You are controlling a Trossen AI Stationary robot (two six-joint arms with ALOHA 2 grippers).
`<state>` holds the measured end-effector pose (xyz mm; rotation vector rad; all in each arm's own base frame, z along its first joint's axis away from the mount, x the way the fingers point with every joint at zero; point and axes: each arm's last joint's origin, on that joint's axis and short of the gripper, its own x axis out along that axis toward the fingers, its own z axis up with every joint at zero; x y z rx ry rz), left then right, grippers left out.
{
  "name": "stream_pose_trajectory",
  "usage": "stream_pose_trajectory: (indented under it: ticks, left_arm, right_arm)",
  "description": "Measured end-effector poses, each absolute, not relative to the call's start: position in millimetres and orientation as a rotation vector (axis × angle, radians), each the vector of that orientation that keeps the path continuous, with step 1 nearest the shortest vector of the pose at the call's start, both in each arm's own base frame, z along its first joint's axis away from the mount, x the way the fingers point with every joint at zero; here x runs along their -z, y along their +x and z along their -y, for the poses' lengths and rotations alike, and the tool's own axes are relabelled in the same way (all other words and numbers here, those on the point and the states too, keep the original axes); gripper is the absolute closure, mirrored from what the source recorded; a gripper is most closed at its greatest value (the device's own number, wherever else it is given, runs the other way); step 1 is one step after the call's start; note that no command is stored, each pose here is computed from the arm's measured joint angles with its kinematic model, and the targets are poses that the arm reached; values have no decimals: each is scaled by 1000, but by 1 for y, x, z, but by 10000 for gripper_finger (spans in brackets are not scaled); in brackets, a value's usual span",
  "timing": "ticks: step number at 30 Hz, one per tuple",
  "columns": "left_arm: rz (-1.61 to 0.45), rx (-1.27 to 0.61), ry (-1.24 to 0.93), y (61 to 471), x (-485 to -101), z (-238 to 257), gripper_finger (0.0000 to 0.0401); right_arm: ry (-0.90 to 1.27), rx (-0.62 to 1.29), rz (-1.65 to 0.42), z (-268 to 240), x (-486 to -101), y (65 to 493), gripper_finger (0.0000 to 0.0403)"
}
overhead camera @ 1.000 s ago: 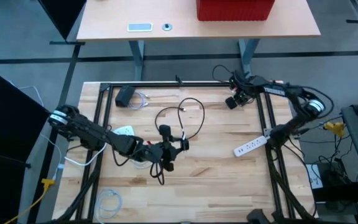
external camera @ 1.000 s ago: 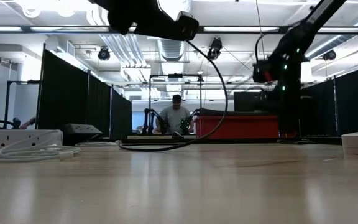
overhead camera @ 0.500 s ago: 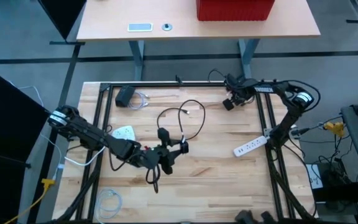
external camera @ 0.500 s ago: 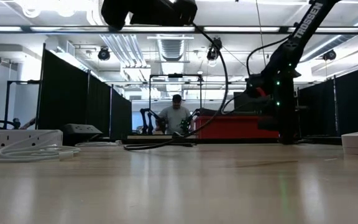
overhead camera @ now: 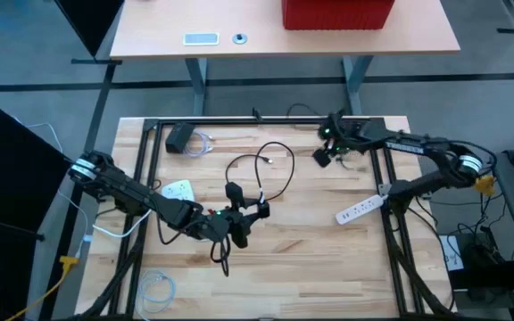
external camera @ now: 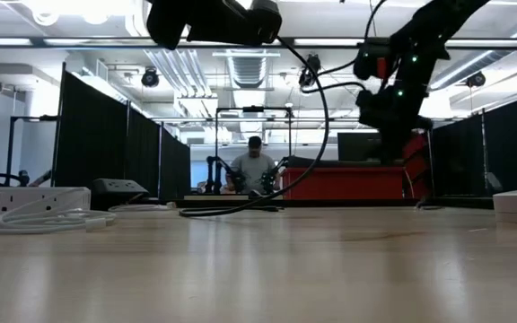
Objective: Insert USB
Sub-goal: Insert the black charger cable into the black charger adapter
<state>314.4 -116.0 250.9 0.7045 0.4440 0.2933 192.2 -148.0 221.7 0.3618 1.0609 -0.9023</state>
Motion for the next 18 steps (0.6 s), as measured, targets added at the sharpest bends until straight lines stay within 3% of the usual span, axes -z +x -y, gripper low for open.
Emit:
stream_pose_trajectory:
  ticks: [3, 12, 18]
  left_arm:
    - [-450, -293, 703, 314, -250, 116, 228]
    - [-457, -291, 707, 314, -249, 116, 228]
    - [-454, -286, 692, 314, -249, 116, 228]
  right_arm:
    - [371, 987, -1113, 155, -222, 178, 403]
    - [539, 948, -1450, 127, -191, 147, 403]
    - [531, 987, -1520, 121, -178, 143, 403]
